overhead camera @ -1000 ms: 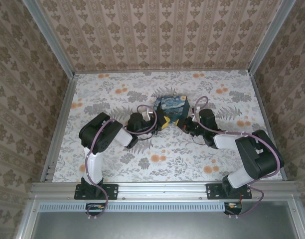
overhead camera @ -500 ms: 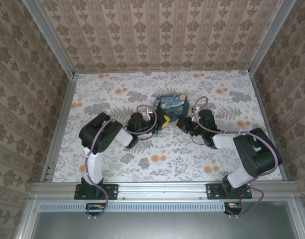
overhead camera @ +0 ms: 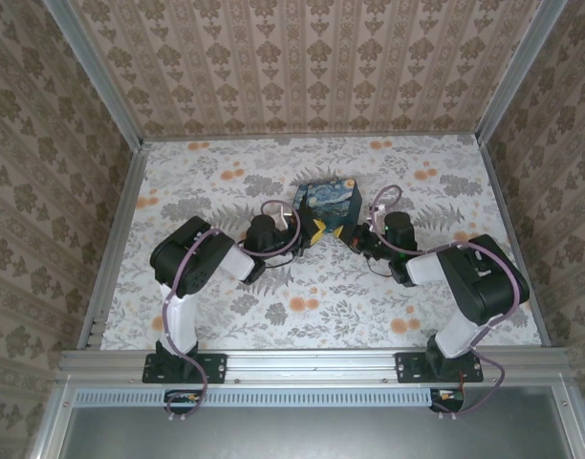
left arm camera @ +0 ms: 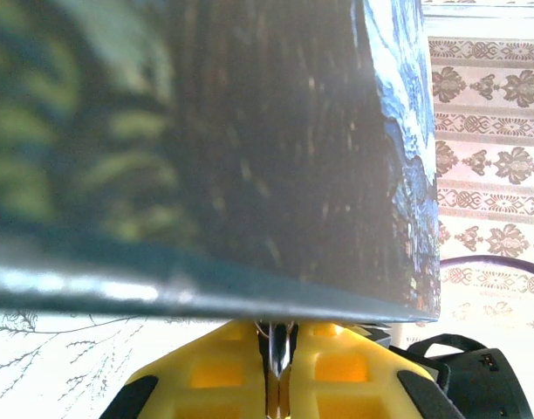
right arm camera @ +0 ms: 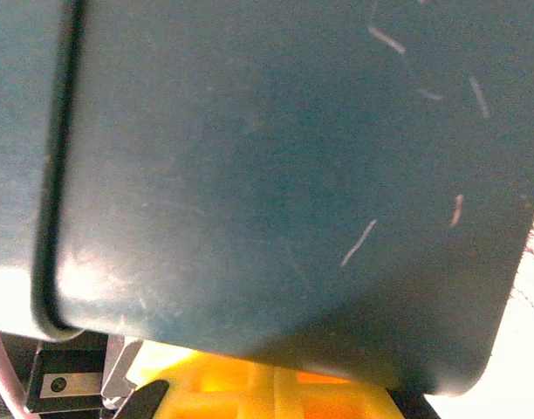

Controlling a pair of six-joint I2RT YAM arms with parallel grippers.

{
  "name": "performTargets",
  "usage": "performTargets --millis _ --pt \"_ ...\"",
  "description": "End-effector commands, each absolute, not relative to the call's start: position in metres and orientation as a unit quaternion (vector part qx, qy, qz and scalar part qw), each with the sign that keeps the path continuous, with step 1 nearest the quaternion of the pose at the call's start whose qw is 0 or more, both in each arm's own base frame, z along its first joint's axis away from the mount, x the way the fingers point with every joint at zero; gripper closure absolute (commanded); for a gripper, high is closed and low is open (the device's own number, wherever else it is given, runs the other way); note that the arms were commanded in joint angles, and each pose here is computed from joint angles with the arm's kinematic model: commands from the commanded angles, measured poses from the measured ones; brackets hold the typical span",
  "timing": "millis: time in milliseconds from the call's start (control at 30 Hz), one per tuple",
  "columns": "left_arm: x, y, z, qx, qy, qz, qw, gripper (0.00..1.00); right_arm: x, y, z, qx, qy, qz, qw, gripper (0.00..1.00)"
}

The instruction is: Unlock a padlock with a key

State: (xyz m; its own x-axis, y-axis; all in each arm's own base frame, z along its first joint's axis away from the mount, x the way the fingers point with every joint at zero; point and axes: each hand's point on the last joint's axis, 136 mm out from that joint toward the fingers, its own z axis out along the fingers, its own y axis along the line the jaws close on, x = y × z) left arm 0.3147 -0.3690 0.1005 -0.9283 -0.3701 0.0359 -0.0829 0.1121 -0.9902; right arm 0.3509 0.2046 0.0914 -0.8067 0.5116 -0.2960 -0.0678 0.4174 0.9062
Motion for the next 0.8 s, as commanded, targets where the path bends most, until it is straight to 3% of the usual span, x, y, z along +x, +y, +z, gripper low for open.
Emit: performTargets --millis 0,767 --pt "0.281 -0.392 0.156 -0.066 0.701 -0.704 0.092 1.0 0.358 0.204 0.103 0.13 0.769 0.55 0.299 1.0" --pt "0.28 -0.394 0.162 -0.055 0.698 -0.708 0.096 1.0 0.362 0.214 0.108 0.194 0.737 0.616 0.199 1.0"
